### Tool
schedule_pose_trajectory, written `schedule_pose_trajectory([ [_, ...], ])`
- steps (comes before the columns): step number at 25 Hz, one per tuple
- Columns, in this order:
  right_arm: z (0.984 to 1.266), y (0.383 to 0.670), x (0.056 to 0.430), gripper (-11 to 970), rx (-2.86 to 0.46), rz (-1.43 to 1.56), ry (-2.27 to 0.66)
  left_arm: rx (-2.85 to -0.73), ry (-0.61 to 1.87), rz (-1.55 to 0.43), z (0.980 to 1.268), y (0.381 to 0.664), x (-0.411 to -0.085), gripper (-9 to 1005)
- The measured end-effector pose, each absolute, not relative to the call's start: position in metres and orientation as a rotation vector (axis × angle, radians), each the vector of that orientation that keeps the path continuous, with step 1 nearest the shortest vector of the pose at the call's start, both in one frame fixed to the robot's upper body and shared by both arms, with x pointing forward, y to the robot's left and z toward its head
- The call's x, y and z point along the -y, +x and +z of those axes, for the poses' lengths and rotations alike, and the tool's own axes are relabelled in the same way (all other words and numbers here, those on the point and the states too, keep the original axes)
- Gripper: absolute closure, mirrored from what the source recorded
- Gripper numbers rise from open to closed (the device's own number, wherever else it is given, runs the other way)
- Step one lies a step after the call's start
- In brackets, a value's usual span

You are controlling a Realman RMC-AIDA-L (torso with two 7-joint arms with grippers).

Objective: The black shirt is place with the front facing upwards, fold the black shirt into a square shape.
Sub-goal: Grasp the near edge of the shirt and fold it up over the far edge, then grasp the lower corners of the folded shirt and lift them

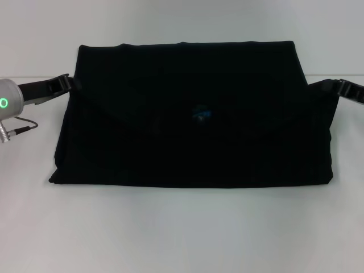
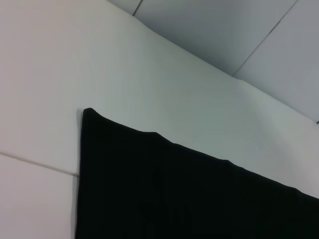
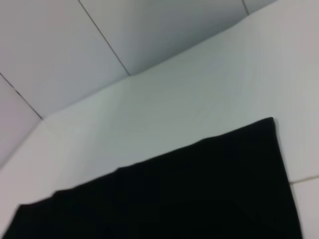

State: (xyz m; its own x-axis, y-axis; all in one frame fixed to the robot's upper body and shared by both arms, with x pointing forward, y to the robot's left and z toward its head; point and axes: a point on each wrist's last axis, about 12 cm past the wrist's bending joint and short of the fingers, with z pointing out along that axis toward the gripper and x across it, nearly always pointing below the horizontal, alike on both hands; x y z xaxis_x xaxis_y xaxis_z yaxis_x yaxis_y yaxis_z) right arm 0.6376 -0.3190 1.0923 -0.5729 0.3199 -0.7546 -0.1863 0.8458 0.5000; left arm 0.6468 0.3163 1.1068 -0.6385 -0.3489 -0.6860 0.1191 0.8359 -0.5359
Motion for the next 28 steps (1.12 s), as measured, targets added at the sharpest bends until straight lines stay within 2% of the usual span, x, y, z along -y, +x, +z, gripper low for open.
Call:
schedule_pose_trajectory([
  [8,1.084,0.645,0.296,913,-2.12,0.571,0.015,-2.151,-0.179,-0.671,1.104,0.65,-0.31,928],
  [14,1.082,0.641,0.296,913,-2.121,0.59,0.018,-2.15,-0.193,-0.66,1.1,0.649,-0.305,921],
  [17,1.082,0.637,0.3,734,-2.119,0.621,0.011,-2.15,-0.195,-0.659,1.099,0.649,-0.304,918],
  [28,1.085,0.602,0.345,450,-2.001,0.774,0.074,-2.18,-0.291,-0.687,1.087,0.63,-0.328,732],
])
